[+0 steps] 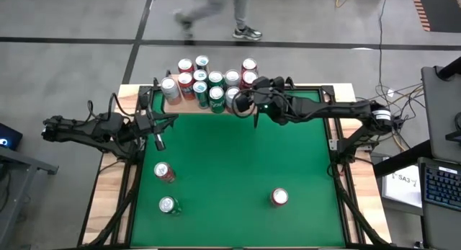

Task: Place canned beverage on shelf
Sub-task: Put the red can on the shelf, then put the green can on the shelf

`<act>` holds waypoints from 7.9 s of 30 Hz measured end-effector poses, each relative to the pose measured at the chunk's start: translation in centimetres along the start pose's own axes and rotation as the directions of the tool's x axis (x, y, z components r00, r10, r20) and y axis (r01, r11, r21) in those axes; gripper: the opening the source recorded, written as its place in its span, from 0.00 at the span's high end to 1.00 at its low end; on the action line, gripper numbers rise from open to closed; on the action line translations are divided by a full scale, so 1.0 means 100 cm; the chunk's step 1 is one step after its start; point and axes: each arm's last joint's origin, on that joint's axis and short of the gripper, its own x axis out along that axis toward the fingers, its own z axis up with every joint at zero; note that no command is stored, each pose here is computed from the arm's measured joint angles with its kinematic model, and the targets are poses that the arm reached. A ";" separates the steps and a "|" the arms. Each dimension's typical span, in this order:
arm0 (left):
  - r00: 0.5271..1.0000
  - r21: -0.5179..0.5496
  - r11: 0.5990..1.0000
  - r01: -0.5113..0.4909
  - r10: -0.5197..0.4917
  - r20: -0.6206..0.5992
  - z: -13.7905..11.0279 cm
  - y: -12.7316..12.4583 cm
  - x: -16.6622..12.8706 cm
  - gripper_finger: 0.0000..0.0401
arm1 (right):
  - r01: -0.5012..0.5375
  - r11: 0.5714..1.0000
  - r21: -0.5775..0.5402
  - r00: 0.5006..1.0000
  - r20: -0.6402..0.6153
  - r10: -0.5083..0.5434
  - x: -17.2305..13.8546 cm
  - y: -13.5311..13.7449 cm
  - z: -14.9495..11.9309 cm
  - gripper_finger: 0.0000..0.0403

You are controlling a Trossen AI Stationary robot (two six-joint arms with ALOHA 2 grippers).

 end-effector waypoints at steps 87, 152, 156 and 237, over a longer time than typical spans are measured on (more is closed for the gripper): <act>1.000 0.023 1.000 0.009 -0.008 -0.017 -0.002 -0.001 0.001 1.00 | 0.043 0.999 0.017 0.993 -0.111 -0.041 0.008 -0.005 -0.036 0.23; 1.000 0.025 1.000 0.011 -0.010 -0.020 -0.002 -0.002 0.001 1.00 | 0.000 0.998 0.066 0.987 -0.160 0.011 0.008 -0.004 -0.038 0.22; 1.000 0.025 1.000 0.011 -0.010 -0.020 -0.002 -0.002 0.001 1.00 | -0.013 0.999 0.037 0.986 -0.163 0.018 0.008 -0.004 -0.038 0.22; 0.976 -0.007 0.984 0.179 -0.179 -0.125 -0.010 -0.013 0.083 1.00 | -0.626 0.696 -0.351 0.780 -0.275 0.563 -0.036 -0.035 -0.020 0.98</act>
